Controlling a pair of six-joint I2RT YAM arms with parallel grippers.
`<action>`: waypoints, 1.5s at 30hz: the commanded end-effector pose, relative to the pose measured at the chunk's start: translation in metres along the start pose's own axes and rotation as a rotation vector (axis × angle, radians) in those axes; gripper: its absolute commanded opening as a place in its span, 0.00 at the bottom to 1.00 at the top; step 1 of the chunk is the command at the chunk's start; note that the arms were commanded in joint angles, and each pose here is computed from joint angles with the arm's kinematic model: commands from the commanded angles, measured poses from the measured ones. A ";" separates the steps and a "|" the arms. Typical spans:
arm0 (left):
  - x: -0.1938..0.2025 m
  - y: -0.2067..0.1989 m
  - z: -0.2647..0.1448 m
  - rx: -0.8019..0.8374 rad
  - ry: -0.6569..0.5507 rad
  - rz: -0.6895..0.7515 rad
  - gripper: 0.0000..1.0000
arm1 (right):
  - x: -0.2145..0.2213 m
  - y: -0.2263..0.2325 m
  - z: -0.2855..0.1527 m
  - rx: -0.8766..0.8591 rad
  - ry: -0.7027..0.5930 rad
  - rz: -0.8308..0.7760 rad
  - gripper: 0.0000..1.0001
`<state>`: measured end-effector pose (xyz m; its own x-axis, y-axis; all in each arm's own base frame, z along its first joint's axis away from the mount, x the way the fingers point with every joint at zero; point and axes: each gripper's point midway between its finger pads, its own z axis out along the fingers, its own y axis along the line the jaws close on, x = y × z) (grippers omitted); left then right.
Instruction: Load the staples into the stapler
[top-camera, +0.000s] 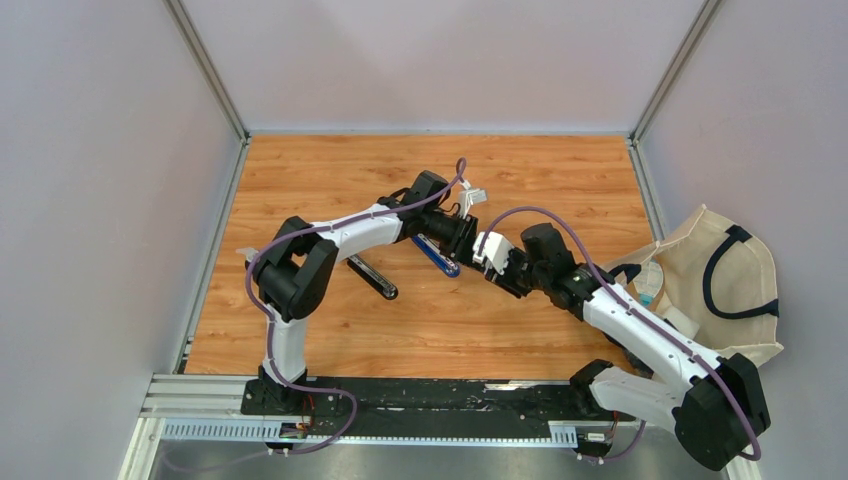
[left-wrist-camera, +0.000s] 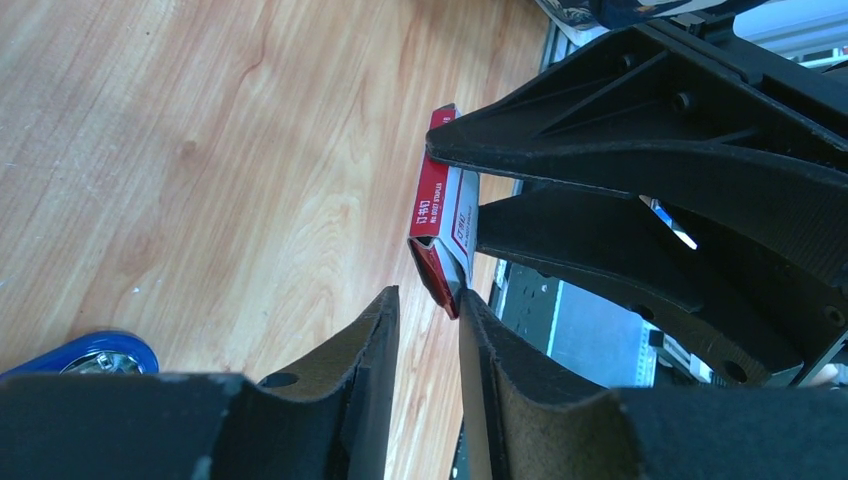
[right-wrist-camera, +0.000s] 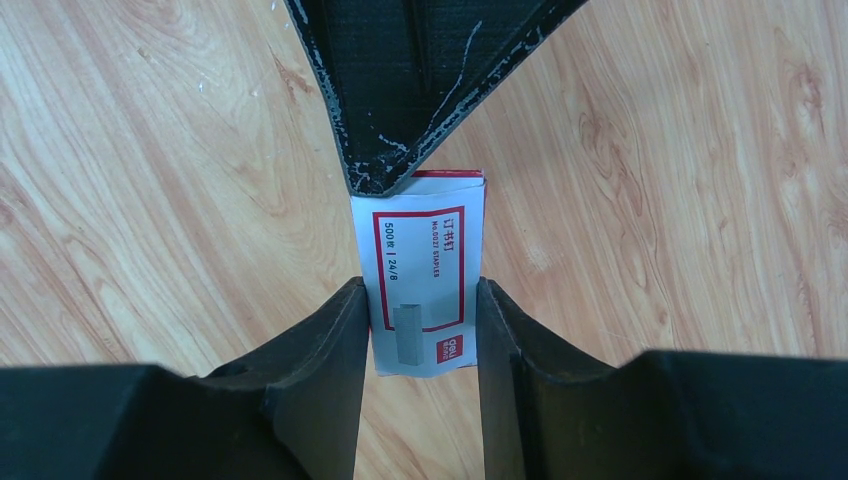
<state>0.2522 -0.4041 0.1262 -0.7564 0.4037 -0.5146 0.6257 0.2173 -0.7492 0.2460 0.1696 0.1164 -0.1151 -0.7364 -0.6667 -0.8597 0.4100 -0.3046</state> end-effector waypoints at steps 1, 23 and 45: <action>-0.011 -0.011 0.005 0.038 -0.010 0.036 0.35 | -0.016 0.002 -0.001 -0.011 -0.060 -0.005 0.41; -0.010 -0.013 0.005 0.038 -0.007 0.046 0.00 | -0.004 0.003 0.002 -0.005 -0.013 -0.022 0.41; -0.038 -0.011 -0.040 -0.009 -0.127 0.070 0.00 | 0.009 -0.002 -0.001 0.024 0.028 -0.031 0.42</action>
<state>0.2634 -0.3967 0.1317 -0.7702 0.3772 -0.5142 0.6147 0.2244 -0.7561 0.2481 0.1683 0.1161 -0.0988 -0.7512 -0.6527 -0.8532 0.4015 -0.3330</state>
